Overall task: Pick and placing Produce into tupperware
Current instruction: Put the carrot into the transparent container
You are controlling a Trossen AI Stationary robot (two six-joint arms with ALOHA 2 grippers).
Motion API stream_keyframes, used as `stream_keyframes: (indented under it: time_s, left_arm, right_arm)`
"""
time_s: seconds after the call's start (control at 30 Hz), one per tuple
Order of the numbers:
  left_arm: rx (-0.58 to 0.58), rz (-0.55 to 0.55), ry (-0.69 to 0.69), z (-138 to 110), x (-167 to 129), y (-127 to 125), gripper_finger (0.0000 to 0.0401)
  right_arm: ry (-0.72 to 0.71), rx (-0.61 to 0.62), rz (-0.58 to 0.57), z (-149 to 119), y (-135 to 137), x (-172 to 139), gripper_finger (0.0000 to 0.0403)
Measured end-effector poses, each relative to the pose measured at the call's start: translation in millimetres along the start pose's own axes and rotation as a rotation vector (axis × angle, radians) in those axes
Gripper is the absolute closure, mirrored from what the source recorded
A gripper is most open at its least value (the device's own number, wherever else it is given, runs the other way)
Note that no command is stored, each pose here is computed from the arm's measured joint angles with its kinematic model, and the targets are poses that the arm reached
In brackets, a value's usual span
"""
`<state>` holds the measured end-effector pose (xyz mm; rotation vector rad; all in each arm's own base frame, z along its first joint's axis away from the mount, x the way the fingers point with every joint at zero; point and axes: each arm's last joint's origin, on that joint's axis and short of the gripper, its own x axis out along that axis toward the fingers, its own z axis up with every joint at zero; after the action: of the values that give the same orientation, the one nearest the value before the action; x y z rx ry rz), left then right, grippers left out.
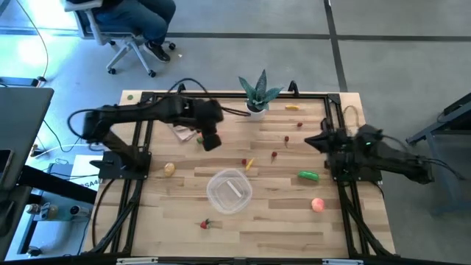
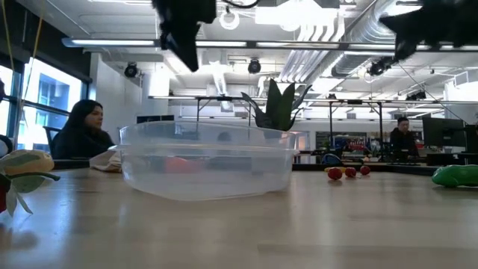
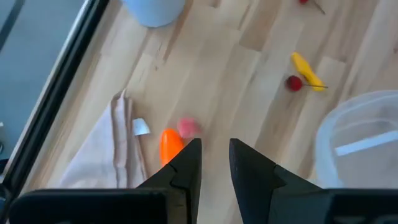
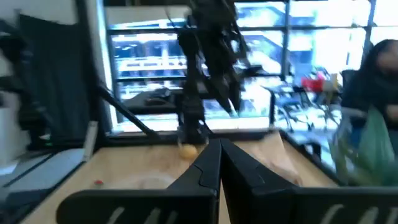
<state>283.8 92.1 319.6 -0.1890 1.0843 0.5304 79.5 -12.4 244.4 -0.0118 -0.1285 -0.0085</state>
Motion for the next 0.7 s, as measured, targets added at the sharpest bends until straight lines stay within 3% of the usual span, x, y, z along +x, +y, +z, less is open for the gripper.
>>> stream_keyframes:
  time_s: [0.13,0.3,0.53,0.7]
  left_arm:
    - [-0.015,-0.013,-0.020,-23,3,13,0.0329]
    - [-0.004,-0.089,-0.036,-40,3,15,0.0329]
    - [0.005,-0.101,-0.052,-45,-2,16,0.0329]
    - [-0.009,-0.101,-0.057,-45,-3,21,0.0329]
  right_arm:
    - [0.061,-0.063,0.065,53,6,-14,0.0402]
    - [0.247,-0.029,0.094,87,8,-16,0.0402]
    - [0.561,0.059,0.101,83,2,9,0.0402]
    - [0.663,0.035,0.096,74,-3,26,0.0402]
